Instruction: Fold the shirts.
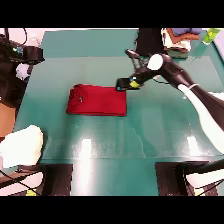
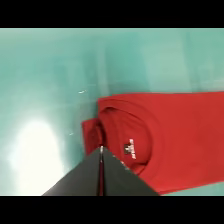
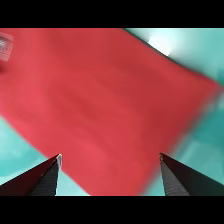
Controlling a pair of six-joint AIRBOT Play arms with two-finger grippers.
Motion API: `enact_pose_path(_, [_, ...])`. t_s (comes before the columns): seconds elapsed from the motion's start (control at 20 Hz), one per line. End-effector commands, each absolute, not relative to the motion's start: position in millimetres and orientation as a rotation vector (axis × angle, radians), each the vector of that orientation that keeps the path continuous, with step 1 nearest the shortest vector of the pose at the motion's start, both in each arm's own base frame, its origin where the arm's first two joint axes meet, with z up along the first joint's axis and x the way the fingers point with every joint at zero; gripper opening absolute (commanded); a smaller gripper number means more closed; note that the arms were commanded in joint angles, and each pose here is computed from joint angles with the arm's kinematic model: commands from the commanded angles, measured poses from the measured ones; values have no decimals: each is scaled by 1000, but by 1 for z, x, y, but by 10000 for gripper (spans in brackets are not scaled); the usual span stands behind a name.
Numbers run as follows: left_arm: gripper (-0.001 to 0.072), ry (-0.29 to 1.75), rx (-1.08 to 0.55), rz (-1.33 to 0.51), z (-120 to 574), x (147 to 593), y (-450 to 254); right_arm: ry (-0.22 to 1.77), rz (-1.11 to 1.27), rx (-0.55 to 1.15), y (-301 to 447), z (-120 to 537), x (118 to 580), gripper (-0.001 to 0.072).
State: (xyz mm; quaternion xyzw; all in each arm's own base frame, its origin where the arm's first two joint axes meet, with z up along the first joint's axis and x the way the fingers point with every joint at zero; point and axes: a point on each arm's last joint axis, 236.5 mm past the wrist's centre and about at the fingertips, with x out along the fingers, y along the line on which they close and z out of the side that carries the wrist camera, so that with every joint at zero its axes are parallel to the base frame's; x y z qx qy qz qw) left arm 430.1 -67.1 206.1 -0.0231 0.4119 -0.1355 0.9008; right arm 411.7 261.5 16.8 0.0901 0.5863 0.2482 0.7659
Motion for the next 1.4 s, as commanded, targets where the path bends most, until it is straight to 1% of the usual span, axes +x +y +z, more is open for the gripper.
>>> enact_pose_path(0.0, [28,845,-58,-334,208,428,-79,1378,398,271,215,-14,396,715])
enact_pose_path(0.2, [29,851,-54,-337,207,427,-79,1447,439,421,253,-44,394,713])
enact_pose_path(0.35, [29,866,-52,-341,205,424,-79,1504,451,419,280,-69,397,711])
enact_pose_path(0.5, [29,898,-37,-354,200,417,-80,1560,472,390,308,-88,393,689])
enact_pose_path(0.55, [29,905,-34,-356,199,416,-80,1560,478,384,315,-90,393,621])
enact_pose_path(0.6, [29,911,-34,-358,198,414,-80,1549,491,364,322,-90,394,481])
enact_pose_path(0.65, [29,917,-34,-360,198,413,-80,1531,494,331,324,-90,396,317])
enact_pose_path(0.7, [29,920,-34,-360,197,413,-80,1507,494,278,324,-89,398,103])
enact_pose_path(0.75, [29,919,-36,-364,197,413,-81,1484,487,234,322,-88,403,23])
enact_pose_path(0.9, [28,898,-53,-421,203,412,-98,1398,412,123,297,-67,430,22])
enact_pose_path(1.05, [28,875,-10,-494,206,407,-133,1277,316,53,239,-13,468,22])
enact_pose_path(1.2, [28,848,27,-579,211,398,-172,1194,161,49,141,45,494,22])
enact_pose_path(1.35, [28,846,57,-647,211,385,-201,1146,-7,131,26,85,494,22])
